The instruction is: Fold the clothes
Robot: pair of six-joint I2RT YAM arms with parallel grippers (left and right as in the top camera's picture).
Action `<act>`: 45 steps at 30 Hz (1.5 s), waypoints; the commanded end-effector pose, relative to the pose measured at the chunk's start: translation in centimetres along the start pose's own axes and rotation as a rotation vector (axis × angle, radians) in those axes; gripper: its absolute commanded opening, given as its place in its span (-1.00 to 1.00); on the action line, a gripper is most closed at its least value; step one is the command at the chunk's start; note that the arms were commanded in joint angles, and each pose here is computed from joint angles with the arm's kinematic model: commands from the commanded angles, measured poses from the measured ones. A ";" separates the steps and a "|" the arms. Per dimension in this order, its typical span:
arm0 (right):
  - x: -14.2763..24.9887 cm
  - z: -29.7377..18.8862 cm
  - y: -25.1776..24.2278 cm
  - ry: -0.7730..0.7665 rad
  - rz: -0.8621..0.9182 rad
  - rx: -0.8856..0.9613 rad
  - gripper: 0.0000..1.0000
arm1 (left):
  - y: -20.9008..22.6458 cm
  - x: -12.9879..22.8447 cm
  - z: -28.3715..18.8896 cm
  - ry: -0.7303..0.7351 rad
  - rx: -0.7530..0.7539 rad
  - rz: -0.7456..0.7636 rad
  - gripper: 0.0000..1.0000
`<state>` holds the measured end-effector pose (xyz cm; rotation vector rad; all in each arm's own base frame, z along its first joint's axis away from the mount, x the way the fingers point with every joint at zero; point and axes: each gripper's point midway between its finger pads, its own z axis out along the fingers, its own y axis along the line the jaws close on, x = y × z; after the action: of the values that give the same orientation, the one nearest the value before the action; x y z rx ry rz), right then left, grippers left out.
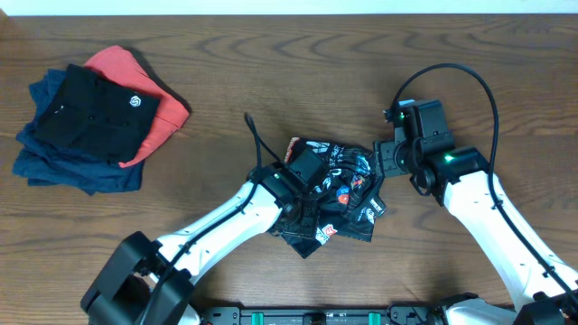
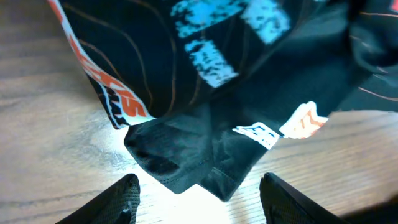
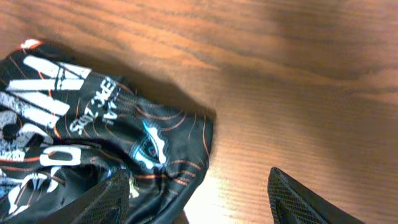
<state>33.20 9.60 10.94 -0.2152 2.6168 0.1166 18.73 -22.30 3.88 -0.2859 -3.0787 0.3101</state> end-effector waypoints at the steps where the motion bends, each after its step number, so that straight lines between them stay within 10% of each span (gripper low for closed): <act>1: -0.7 -1.1 -0.1 -0.030 0.021 -0.010 0.38 | -0.1 0.6 1.2 0.056 0.009 -0.069 0.28; 13: -1.6 -3.4 -0.1 -0.099 0.016 -0.016 0.41 | 0.5 1.1 3.1 0.141 -0.001 -0.259 0.25; 22: -1.6 -3.5 -0.1 -0.099 0.016 -0.016 0.38 | 0.4 1.3 3.2 0.149 0.000 -0.266 -0.88; 36: -1.6 -3.5 -0.1 -0.097 0.016 -0.016 0.36 | 0.1 1.4 2.5 0.153 0.013 -0.247 -0.88; 39: -1.6 -3.5 -0.1 -0.097 0.016 -0.016 0.36 | 0.2 1.4 2.5 0.154 0.012 -0.248 0.32; 45: -1.5 -3.5 -0.1 -0.095 0.016 -0.015 0.37 | 0.6 1.9 3.1 0.177 -0.010 -0.299 0.34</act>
<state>32.56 9.52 13.79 -0.2108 2.5457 0.1422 17.12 -22.37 1.13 0.0935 -2.9115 0.2694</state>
